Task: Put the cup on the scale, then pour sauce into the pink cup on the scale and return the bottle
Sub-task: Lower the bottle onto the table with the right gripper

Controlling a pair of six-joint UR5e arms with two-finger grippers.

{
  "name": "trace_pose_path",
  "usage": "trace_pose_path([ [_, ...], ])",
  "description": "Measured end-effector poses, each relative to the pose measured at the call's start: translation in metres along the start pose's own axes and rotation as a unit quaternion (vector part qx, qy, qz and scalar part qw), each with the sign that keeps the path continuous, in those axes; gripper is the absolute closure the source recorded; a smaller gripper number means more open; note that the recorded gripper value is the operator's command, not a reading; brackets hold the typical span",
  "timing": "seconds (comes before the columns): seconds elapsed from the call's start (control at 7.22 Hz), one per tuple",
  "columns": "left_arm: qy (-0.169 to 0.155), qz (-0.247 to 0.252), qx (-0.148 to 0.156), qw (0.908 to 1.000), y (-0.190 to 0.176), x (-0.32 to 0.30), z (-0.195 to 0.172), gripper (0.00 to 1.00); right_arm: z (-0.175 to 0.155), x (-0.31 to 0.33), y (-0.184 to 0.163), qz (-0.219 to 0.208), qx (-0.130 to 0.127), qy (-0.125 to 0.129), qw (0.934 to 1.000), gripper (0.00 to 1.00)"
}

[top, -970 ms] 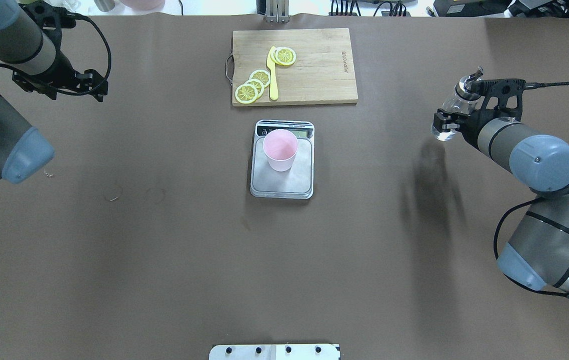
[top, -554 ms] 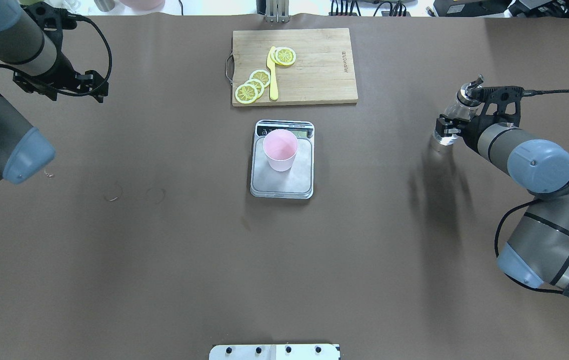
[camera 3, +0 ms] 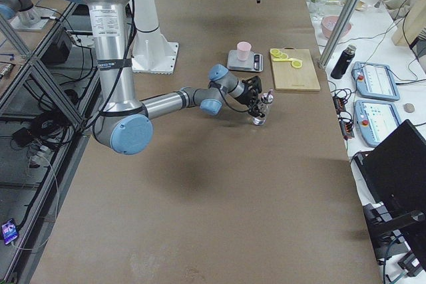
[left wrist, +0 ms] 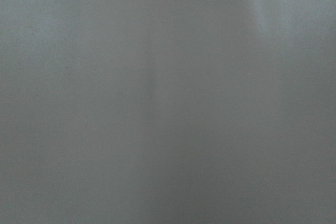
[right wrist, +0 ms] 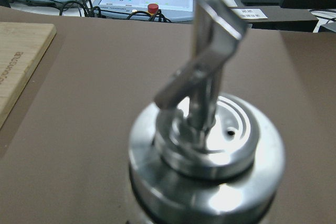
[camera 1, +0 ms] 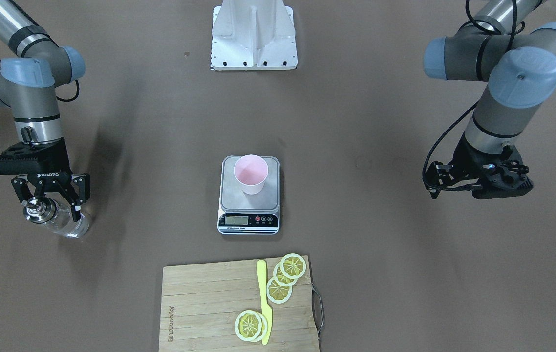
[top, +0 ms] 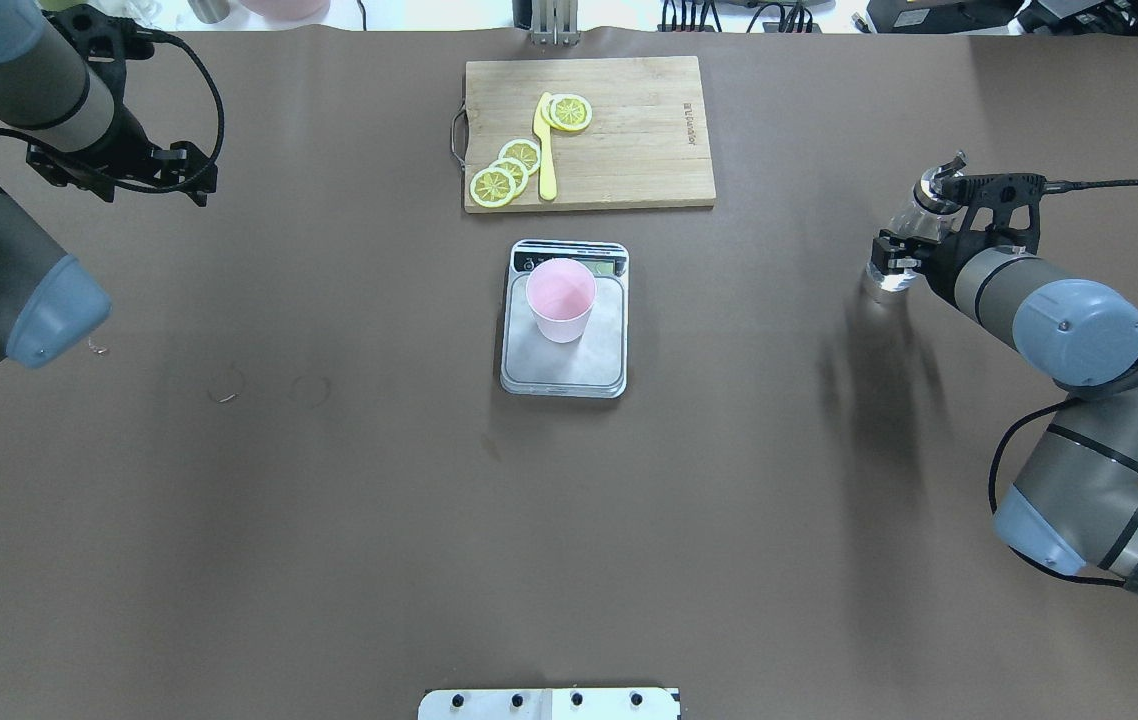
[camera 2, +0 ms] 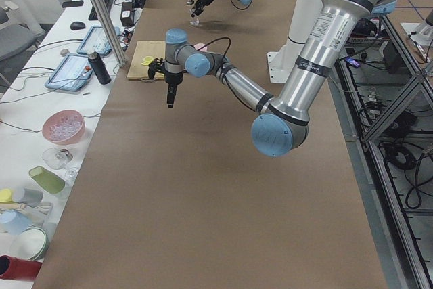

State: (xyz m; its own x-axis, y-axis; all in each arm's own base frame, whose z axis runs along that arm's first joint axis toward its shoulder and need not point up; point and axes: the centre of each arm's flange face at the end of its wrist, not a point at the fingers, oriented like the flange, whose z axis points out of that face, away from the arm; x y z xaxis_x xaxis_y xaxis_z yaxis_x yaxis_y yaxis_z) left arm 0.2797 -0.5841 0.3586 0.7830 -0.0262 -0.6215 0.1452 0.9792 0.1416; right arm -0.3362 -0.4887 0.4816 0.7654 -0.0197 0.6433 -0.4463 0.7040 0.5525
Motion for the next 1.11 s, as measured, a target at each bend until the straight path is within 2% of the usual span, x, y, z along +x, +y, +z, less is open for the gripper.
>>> trace_pose_path([
  [0.28, 0.000, 0.000, 0.000, 1.0000, -0.0002, -0.0003, -0.0001, 0.01, 0.0009, 0.0005, 0.0008, 0.001, -0.001, 0.001, 1.0000, 1.00],
  [0.42, 0.000, 0.000, 0.000, 1.0000, -0.0002, -0.0003, -0.0001, 0.01, 0.0010, 0.0006, 0.0010, 0.001, -0.001, 0.001, 1.0000, 0.57],
  [0.55, 0.000, 0.000, 0.000, 1.0000, -0.0002, -0.0005, 0.0001, 0.01, 0.0010, 0.0005, 0.0011, -0.003, -0.002, 0.001, 1.0000, 0.01],
  [1.11, -0.001, 0.000, 0.000, 1.0000, -0.0003, -0.0007, 0.0006, 0.01, 0.0000, 0.0020, 0.0007, -0.009, 0.000, 0.001, 1.0000, 0.00],
])
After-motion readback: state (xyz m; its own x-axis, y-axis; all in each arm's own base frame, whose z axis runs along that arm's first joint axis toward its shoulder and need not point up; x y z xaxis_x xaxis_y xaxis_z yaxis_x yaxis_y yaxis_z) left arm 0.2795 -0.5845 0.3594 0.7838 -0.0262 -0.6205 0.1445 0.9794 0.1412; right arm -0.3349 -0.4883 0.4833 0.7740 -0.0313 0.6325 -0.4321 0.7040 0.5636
